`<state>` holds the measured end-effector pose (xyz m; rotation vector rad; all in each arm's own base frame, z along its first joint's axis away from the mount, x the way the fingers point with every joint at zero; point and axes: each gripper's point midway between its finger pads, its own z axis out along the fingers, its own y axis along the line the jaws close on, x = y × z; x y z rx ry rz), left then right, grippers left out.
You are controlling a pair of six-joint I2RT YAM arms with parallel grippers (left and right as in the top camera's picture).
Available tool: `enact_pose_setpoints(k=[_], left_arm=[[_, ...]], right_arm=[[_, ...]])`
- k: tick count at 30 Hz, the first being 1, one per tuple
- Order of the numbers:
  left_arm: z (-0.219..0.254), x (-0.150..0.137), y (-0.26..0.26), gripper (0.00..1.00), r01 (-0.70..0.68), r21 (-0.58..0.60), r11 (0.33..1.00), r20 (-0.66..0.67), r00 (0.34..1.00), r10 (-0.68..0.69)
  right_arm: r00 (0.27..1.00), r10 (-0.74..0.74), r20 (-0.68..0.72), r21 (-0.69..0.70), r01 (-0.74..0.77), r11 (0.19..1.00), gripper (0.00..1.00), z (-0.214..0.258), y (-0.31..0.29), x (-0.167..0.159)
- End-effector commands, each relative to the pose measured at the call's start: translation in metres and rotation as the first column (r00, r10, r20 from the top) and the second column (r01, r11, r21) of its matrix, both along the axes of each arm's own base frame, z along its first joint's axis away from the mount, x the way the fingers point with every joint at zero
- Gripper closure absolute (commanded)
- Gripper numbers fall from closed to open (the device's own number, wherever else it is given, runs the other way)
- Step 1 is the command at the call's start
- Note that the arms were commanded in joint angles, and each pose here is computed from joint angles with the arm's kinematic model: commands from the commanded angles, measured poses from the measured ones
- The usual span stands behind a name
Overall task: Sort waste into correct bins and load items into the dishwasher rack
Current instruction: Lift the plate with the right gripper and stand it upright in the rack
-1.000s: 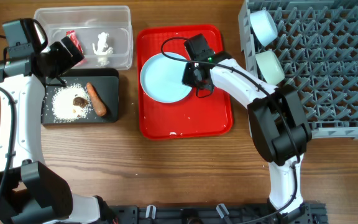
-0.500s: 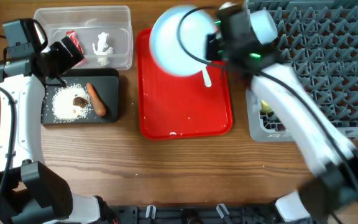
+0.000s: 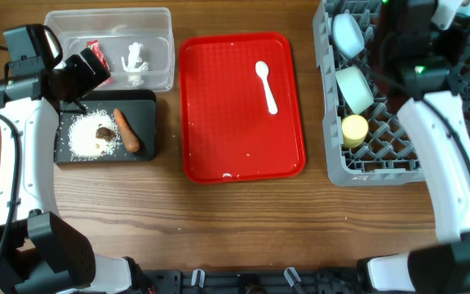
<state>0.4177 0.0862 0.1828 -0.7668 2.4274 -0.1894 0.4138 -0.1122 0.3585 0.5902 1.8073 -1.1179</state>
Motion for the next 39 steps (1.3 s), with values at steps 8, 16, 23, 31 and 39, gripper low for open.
enact_pose_setpoints(k=[8, 16, 23, 31, 39], left_arm=[[0.005, 0.000, 0.002, 0.00, -0.002, 0.014, 1.000, 0.010, 1.000, 0.002], [0.005, 0.000, 0.002, 0.00, -0.002, 0.014, 1.000, 0.010, 1.000, 0.002], [0.005, 0.000, 0.002, 0.00, -0.002, 0.014, 1.000, 0.010, 1.000, 0.002], [0.005, 0.000, 0.002, 0.00, -0.002, 0.014, 1.000, 0.010, 1.000, 0.002], [0.005, 0.000, 0.002, 0.00, -0.002, 0.014, 1.000, 0.010, 1.000, 0.002]], right_arm=[[0.905, -0.003, -0.425, -0.230, -0.104, 0.968, 0.96, -0.076, -0.016, 0.081], [0.869, 0.092, -0.486, -0.212, -0.220, 0.952, 0.96, -0.104, -0.007, 0.108], [0.804, 0.214, -0.554, -0.141, -0.344, 0.928, 0.95, -0.125, 0.006, 0.118], [0.880, 0.160, -0.446, -0.163, -0.256, 0.953, 0.00, -0.110, 0.000, 0.115], [0.990, 0.074, -0.116, -0.318, -0.108, 0.942, 0.00, 0.010, 0.030, 0.091]])
